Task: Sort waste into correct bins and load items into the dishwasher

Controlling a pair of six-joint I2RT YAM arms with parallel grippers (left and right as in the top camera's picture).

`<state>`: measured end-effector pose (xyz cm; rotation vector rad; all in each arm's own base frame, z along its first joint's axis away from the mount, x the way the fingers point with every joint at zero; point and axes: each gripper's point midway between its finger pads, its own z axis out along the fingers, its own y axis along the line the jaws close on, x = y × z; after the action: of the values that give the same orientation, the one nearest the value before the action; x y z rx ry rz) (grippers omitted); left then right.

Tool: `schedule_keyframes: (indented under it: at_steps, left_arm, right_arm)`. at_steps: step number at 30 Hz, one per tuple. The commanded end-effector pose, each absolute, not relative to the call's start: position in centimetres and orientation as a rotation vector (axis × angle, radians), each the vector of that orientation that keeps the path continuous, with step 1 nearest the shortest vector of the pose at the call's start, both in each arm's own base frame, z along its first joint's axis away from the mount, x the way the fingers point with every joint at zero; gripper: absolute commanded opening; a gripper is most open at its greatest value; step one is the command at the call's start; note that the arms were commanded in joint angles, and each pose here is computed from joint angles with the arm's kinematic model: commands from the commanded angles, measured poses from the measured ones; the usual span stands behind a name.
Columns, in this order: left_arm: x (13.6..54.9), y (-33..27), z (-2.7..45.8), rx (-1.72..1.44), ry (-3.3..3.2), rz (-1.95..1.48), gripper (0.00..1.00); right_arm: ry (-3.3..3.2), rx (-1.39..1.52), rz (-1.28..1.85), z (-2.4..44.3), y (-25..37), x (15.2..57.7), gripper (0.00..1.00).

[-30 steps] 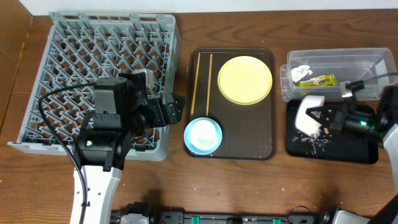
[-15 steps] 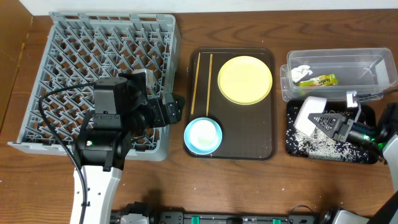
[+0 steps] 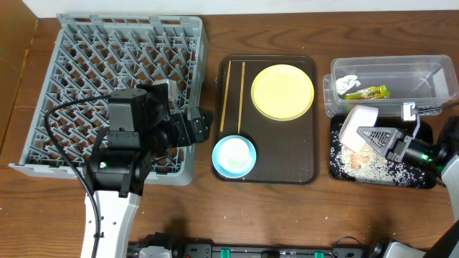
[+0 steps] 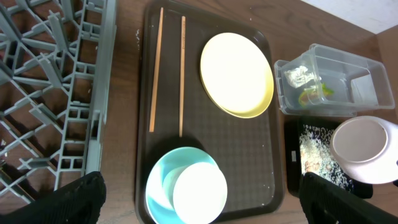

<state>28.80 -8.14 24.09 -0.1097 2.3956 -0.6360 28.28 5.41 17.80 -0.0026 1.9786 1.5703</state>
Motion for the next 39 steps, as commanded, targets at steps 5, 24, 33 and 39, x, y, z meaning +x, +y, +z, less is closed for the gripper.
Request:
schedule_keyframes:
  at_steps: [5, 24, 33, 39]
  left_arm:
    - [28.8, -8.5, 25.0, -0.098, 2.375, -0.659, 0.99]
    - [28.8, -8.5, 25.0, -0.098, 2.375, -0.659, 0.99]
    - [28.8, -8.5, 25.1, -0.098, 2.375, -0.659, 0.99]
    - [28.8, -8.5, 25.0, -0.098, 2.375, -0.659, 0.99]
  right_arm:
    - [2.044, 0.035, 1.555, 17.0, 5.6, 28.2, 0.01]
    - [2.203, 0.154, 1.459, 15.0, 5.1, 28.7, 0.01]
    - [2.386, 0.161, 1.136, 15.4, 5.3, 28.4, 0.01]
    - [2.516, -0.155, 0.915, 17.3, 10.1, 27.2, 0.01]
